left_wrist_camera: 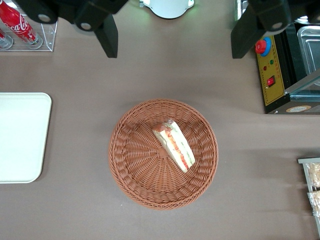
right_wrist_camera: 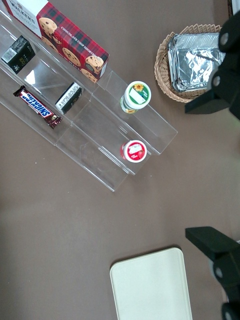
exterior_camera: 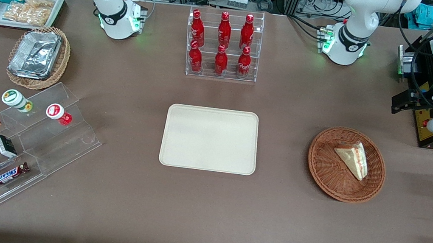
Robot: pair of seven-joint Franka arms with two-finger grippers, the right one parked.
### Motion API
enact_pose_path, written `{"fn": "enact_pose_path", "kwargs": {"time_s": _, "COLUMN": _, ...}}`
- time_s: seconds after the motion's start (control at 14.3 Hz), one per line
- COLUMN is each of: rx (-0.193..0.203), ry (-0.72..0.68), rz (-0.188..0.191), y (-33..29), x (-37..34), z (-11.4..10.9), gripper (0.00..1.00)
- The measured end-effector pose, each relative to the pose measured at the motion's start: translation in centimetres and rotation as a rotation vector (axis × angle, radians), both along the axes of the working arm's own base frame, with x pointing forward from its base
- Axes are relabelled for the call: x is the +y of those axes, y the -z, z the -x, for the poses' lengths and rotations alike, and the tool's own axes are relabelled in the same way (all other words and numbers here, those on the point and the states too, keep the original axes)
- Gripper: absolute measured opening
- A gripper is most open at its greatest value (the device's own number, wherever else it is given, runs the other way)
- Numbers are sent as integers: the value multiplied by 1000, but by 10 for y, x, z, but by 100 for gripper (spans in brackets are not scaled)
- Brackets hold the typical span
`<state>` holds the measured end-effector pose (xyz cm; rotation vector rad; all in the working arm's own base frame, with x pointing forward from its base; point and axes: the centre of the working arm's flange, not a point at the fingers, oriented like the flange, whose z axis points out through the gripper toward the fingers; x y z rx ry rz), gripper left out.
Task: Place sandwich from basket to tray
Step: 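Move the left gripper over the wrapped sandwich in the wicker basket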
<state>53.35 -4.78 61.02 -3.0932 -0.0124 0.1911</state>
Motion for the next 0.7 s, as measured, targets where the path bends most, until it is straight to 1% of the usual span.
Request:
{"fn": "enact_pose_path", "kwargs": {"time_s": 0.21, "rx": 1, "ry": 0, "rz": 0, "y": 1, "x": 0, "z": -1, "gripper": 100}}
{"fn": "enact_pose_path", "kwargs": {"time_s": 0.28, "rx": 11, "ry": -1, "rz": -1, "y": 4, "x": 1, "z": -1, "gripper": 100}}
{"fn": "enact_pose_path", "kwargs": {"time_s": 0.49, "rx": 72, "ry": -4, "rz": -4, "y": 46, "x": 3, "z": -5, "gripper": 100}}
{"fn": "enact_pose_path", "kwargs": {"time_s": 0.56, "rx": 75, "ry": -2, "rz": -4, "y": 67, "x": 3, "z": -10, "gripper": 100}}
{"fn": "enact_pose_path", "kwargs": {"time_s": 0.7, "rx": 57, "ry": 2, "rz": -3, "y": 116, "x": 3, "z": -16, "gripper": 100}}
